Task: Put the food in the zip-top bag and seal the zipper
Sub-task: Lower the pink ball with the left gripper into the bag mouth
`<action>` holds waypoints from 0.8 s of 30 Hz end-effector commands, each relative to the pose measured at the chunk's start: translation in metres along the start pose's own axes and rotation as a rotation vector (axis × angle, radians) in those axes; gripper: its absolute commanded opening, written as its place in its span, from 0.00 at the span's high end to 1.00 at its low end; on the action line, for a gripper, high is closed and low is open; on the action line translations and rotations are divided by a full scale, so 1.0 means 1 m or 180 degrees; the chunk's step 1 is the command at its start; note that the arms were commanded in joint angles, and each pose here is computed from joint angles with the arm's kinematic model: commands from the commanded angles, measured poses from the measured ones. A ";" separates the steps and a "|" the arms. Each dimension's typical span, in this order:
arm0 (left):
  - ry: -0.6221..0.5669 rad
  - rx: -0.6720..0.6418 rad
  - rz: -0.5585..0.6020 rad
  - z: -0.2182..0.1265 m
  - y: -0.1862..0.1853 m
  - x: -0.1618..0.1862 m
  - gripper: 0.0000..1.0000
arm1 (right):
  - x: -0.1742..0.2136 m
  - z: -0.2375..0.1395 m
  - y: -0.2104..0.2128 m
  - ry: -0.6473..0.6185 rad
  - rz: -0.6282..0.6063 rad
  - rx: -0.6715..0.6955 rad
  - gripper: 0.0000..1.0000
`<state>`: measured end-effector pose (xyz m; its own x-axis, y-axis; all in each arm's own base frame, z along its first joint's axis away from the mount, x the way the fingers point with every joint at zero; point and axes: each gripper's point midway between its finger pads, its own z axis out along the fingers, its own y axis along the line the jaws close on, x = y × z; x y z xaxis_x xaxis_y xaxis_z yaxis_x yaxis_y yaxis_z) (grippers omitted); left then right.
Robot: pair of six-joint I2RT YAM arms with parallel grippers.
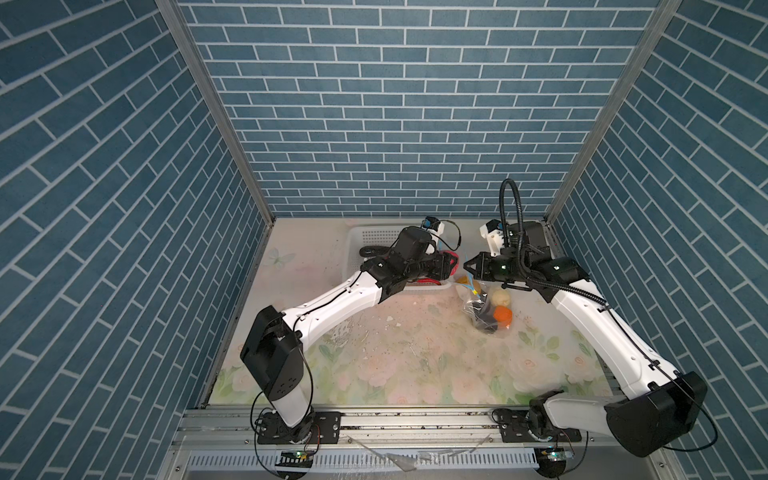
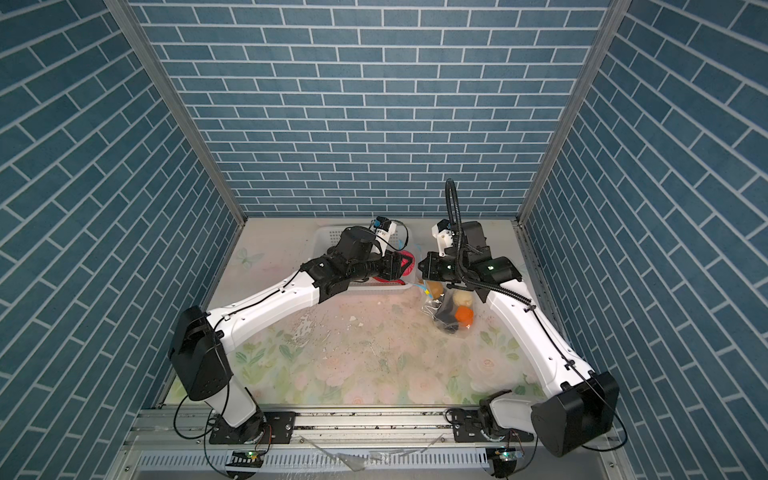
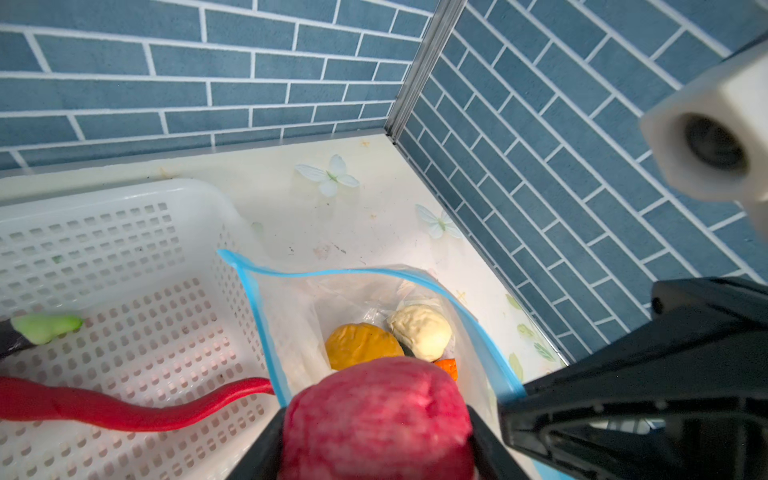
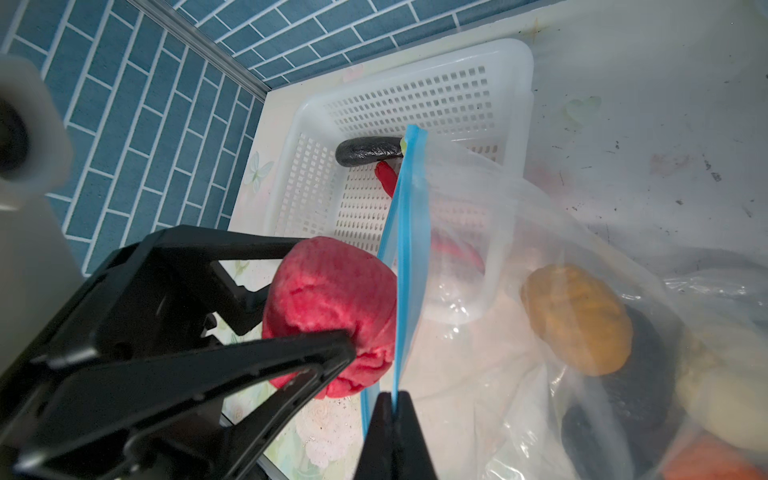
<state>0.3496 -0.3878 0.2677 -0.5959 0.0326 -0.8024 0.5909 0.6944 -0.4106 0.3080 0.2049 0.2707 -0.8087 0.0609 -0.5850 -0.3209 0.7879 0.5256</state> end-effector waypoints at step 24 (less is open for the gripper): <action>0.0091 0.0174 0.0144 0.021 -0.002 0.022 0.50 | -0.005 -0.008 0.007 -0.0090 -0.0024 -0.0078 1.00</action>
<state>0.3491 -0.3949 0.2473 -0.5935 0.0675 -0.8020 0.6179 0.6767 -0.4003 0.3077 0.2048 0.2713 -0.8076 0.0610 -0.5866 -0.3221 0.7875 0.5254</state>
